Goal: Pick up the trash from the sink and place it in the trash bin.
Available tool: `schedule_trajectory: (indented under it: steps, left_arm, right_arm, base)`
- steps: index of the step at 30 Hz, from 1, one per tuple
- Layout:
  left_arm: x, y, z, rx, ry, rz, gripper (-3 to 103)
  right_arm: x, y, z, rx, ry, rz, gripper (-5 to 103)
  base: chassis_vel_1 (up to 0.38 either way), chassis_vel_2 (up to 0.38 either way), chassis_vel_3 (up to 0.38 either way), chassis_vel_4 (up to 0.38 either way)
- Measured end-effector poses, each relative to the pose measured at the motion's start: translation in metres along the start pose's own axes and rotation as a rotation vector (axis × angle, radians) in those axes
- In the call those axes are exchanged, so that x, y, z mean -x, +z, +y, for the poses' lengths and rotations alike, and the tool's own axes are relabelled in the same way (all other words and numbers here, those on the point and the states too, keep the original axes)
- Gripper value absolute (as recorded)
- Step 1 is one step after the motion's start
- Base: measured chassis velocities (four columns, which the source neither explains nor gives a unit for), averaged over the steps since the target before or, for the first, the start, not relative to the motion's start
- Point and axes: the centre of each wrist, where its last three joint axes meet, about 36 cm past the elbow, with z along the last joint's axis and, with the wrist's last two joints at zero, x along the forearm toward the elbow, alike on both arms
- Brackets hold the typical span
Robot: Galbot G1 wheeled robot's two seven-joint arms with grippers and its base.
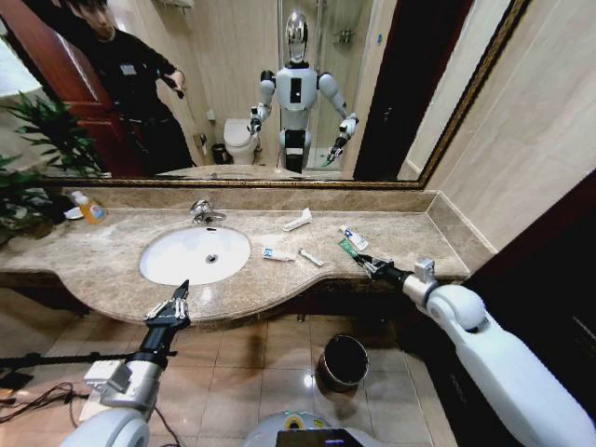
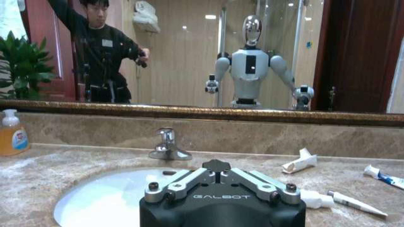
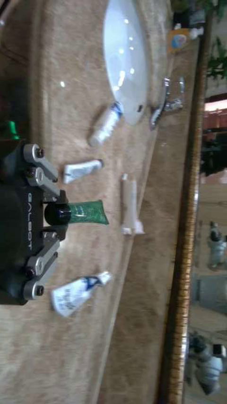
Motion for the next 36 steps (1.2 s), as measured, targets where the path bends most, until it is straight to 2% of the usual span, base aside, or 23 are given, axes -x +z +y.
schedule_trajectory:
  steps: [6,12,24,31,33,36]
  left_arm:
    - [0.000,0.000,0.000,0.000,0.000,0.000,0]
    - [0.000,0.000,0.000,0.000,0.000,0.000,0]
    - [0.000,0.000,0.000,0.000,0.000,0.000,0]
    - [0.000,0.000,0.000,0.000,0.000,0.000,0]
    - [0.000,0.000,0.000,0.000,0.000,0.000,0]
    - [0.000,0.000,0.000,0.000,0.000,0.000,0]
  right_arm:
    - [-0.019,0.022,-0.001,0.005,-0.058,0.050,19]
    - [-0.027,0.046,-0.014,0.005,-0.082,0.081,19]
    - [-0.003,0.131,-0.020,0.065,0.004,0.182,19]
    - [0.016,0.197,-0.007,0.144,0.060,0.215,19]
    - [0.017,0.202,-0.006,0.153,0.064,0.220,19]
    - [0.024,0.240,-0.003,0.192,0.093,0.273,19]
  base:
    - [0.000,0.000,0.000,0.000]
    - [0.000,0.000,0.000,0.000]
    - [0.000,0.000,0.000,0.000]
    - [0.000,0.000,0.000,0.000]
    - [0.000,0.000,0.000,0.000]
    - [0.000,0.000,0.000,0.000]
